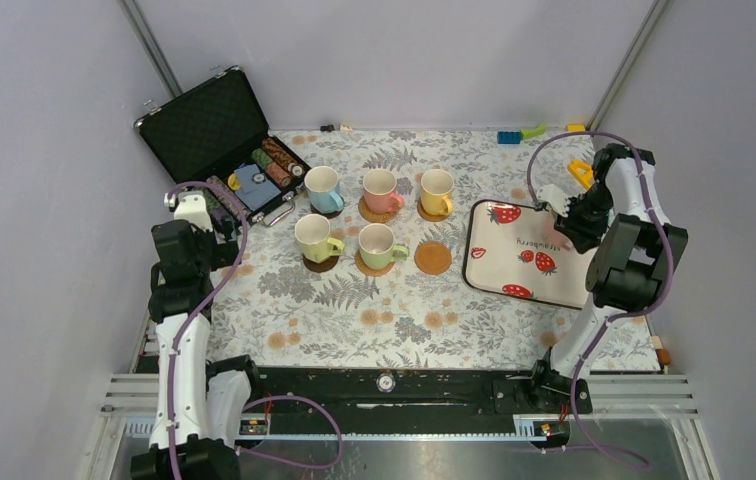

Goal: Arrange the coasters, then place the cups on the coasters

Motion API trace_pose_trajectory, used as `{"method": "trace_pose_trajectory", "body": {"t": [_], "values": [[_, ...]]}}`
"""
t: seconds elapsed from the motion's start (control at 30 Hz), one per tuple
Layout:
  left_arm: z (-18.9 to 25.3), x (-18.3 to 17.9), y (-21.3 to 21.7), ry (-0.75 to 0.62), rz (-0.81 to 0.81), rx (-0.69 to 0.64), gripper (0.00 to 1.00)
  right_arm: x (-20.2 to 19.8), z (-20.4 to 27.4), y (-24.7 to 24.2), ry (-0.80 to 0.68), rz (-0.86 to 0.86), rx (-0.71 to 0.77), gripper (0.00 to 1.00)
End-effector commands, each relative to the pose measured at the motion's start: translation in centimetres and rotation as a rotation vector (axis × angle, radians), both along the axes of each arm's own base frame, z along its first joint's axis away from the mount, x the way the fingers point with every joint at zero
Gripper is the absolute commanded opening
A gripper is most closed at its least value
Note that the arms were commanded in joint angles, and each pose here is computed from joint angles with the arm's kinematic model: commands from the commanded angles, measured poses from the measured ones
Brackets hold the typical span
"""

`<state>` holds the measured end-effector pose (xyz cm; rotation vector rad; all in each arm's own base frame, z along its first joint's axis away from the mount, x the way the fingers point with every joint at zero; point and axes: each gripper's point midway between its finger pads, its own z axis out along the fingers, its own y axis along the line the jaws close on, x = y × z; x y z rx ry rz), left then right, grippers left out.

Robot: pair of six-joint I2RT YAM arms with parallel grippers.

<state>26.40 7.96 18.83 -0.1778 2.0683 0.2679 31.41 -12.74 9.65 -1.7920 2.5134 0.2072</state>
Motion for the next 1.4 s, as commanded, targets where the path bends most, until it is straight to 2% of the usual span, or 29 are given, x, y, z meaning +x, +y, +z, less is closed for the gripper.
{"method": "trace_pose_trajectory", "body": {"t": [0.0, 0.07, 0.27, 0.33, 0.4, 0.57, 0.7, 0.87, 1.03, 1.13, 1.17, 1.2, 1.27, 1.37], "values": [[2.0, 0.6, 0.1, -0.086, -0.004, 0.017, 0.99, 0.6, 1.5, 1.7, -0.093, -0.223, 0.023, 0.50], [2.2, 0.6, 0.1, -0.090, -0.006, 0.018, 0.99, 0.8, 1.5, 2.2, -0.119, -0.305, 0.044, 0.58], [2.3, 0.5, -0.1, -0.096, -0.013, 0.015, 0.99, 1.4, 1.7, 2.3, -0.205, -0.602, 0.053, 0.68], [2.4, 0.4, -0.1, -0.101, -0.015, 0.016, 0.99, 1.2, 1.9, 2.9, -0.220, -0.682, 0.096, 0.79], [2.5, 0.4, -0.2, -0.105, -0.017, 0.016, 0.99, 0.8, 1.7, 3.4, -0.231, -0.738, 0.123, 0.85], [2.7, 0.3, -0.4, -0.116, -0.028, 0.013, 0.99, 2.3, 1.2, 3.2, -0.367, -0.864, 0.153, 0.86], [2.7, 0.3, -0.6, -0.119, -0.038, 0.012, 0.99, 3.3, 0.6, 3.2, -0.392, -0.947, 0.184, 0.84], [2.9, 0.1, -0.6, -0.130, -0.040, 0.017, 0.99, 4.5, -0.6, 2.3, -0.427, -1.061, 0.171, 0.75], [2.8, 0.3, -1.2, -0.131, -0.070, 0.005, 0.99, 4.9, -2.0, 1.6, -0.451, -1.097, 0.144, 0.67], [2.8, 0.3, -1.2, -0.127, -0.073, 0.002, 0.99, 4.9, -2.5, 1.7, -0.437, -1.096, 0.149, 0.47], [2.8, 0.3, -1.3, -0.127, -0.075, 0.002, 0.99, 4.8, -2.6, 1.8, -0.433, -1.091, 0.151, 0.32], [2.7, 0.3, -1.3, -0.126, -0.075, 0.002, 0.99, 4.8, -2.6, 1.9, -0.433, -1.088, 0.155, 0.25], [2.7, 0.3, -1.3, -0.127, -0.076, 0.002, 0.99, 4.6, -2.4, 2.0, -0.436, -1.075, 0.160, 0.00], [2.7, 0.3, -1.3, -0.127, -0.077, 0.002, 0.99, 4.1, -0.9, 2.1, -0.476, -1.055, 0.163, 0.00]]}}
